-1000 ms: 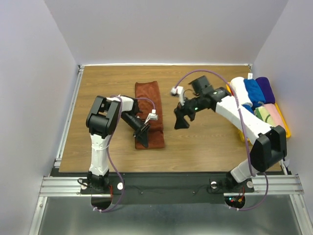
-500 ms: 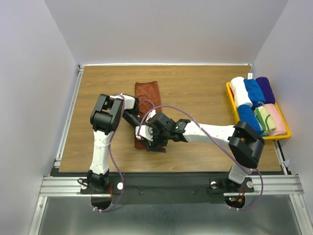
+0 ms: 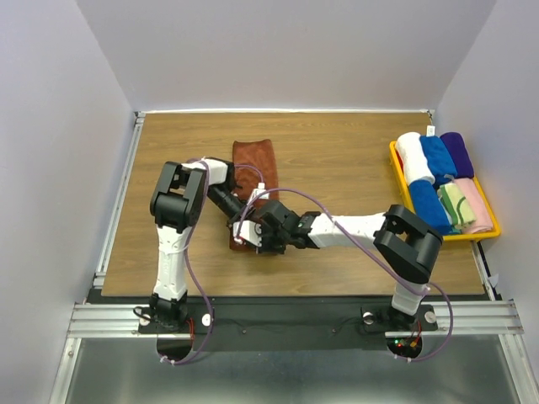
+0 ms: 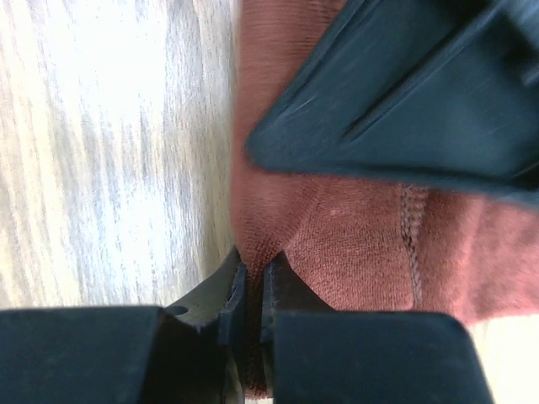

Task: Roll the towels
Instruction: Roll the towel

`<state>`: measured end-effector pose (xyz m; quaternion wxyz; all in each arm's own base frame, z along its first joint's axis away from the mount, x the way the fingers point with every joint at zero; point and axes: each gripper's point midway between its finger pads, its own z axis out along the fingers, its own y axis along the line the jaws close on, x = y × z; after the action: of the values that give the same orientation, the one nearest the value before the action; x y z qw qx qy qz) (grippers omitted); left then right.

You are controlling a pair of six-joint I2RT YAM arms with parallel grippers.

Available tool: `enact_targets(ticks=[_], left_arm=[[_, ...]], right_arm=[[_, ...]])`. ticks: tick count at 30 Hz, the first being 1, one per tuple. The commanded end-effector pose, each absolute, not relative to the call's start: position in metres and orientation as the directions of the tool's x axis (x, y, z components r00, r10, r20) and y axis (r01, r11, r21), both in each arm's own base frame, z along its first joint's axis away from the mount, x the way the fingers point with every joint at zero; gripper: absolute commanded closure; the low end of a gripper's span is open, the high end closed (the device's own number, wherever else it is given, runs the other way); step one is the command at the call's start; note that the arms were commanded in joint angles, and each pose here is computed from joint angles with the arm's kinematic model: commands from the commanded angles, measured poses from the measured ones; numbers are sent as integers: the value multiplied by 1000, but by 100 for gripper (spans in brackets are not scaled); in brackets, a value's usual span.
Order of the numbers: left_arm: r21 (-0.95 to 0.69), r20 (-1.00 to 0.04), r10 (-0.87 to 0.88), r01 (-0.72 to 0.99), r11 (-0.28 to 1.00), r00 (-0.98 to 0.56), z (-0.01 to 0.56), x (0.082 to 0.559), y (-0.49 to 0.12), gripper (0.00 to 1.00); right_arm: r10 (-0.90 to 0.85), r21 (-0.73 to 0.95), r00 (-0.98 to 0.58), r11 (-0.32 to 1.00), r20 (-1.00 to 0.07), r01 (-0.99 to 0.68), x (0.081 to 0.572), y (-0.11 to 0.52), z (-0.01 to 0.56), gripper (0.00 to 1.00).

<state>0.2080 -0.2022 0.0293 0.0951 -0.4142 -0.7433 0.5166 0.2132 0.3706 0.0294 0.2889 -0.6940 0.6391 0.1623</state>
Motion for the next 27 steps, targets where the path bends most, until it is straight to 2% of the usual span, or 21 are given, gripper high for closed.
enact_targets(ticks=[1,6,10,13,14,15,16,17,18,19,21,22,23,24,25,27], left_arm=[[-601,-487,733,791,114,-475,36,269,-178,66],[-497,-548,685,846,195,-480,65,301,-145,61],[-433,-623,615,868,244,-484,87,313,-121,50],[-337,-688,570,894,297,-449,103,318,-105,46],[-306,-703,565,901,308,-432,108,318,-103,42],[-200,-738,568,922,333,-365,125,325,-100,40],[-191,-737,571,922,338,-362,121,314,-101,31],[-140,-748,579,929,342,-326,126,311,-100,28],[-10,-775,591,941,339,-221,147,313,-102,23],[7,-765,606,937,350,-220,138,301,-100,18],[193,-739,671,934,301,-64,153,292,-110,16],[199,-717,697,953,228,-17,137,270,-126,16],[239,-689,724,950,202,19,133,262,-128,15],[283,-683,723,950,133,102,131,243,-143,13],[326,-680,723,934,147,123,140,246,-142,13],[325,-662,729,943,72,173,123,221,-158,11]], right_arm=[[-804,-8,8,-4,-594,-1000,192,354,26,99],[-811,215,-169,55,-560,-975,188,334,27,99],[-787,395,-313,97,-531,-913,184,327,41,99],[-769,562,-398,61,-500,-825,172,332,52,99],[-766,594,-412,49,-493,-803,171,332,56,99],[-765,624,-423,35,-486,-781,168,334,59,99],[-766,657,-437,26,-471,-754,165,335,66,99],[-762,704,-460,7,-456,-710,161,336,64,99],[-763,730,-477,10,-436,-684,159,337,64,99],[-760,756,-488,-5,-428,-655,158,339,67,99],[-774,800,-512,10,-373,-599,156,338,56,99],[-779,829,-529,23,-335,-559,152,335,56,99],[-766,842,-542,1,-347,-540,157,339,61,99],[-769,876,-568,23,-293,-483,153,337,56,99],[-772,882,-571,31,-278,-471,154,336,54,99],[-756,896,-595,24,-274,-443,162,339,56,98]])
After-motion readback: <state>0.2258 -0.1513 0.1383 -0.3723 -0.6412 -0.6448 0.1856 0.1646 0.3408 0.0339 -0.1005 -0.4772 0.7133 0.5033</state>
